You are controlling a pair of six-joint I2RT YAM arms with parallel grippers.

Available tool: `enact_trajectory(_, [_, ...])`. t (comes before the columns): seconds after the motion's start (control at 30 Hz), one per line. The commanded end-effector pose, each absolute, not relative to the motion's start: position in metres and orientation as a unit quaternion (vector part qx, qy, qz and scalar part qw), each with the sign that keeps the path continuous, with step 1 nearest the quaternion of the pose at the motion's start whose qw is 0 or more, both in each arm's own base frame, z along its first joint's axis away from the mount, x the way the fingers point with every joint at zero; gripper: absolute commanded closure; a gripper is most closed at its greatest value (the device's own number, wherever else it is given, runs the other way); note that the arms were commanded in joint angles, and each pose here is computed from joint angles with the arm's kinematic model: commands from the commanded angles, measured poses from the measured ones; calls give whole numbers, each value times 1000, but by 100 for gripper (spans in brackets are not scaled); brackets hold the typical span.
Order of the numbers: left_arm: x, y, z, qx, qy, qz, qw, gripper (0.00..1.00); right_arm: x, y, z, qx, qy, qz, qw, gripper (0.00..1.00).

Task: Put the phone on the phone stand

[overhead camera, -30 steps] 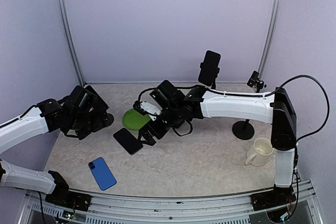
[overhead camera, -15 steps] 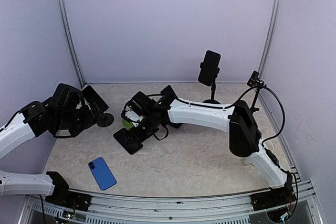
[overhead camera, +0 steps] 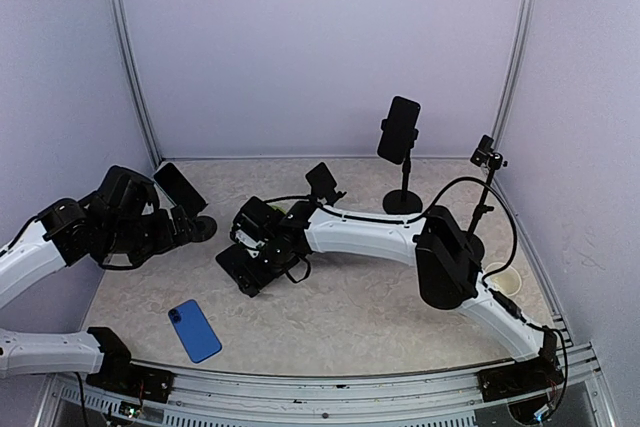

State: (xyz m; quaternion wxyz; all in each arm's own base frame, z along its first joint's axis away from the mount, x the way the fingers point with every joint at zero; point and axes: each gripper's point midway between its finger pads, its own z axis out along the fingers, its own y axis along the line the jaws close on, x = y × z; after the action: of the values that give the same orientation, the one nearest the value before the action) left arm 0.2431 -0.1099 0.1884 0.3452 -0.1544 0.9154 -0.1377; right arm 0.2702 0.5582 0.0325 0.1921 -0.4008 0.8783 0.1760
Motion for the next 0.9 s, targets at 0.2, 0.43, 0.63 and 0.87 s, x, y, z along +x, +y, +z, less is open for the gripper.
enact_trajectory(0.2, [230,-103,186,-150,918,-142,338,1,252,533,-37,-405,898,98,142,1])
enact_trajectory(0.43, [228,-105,183,-160,916,-154,333,1,237,512,-55,-435,890,42,130,18])
enact_trajectory(0.63, [231,-110,178,-165,916,-162,326,1,224,491,-59,-452,885,10,111,38])
enact_trajectory(0.87, [238,-118,170,-166,916,-171,322,1,207,444,-29,-463,879,-5,114,42])
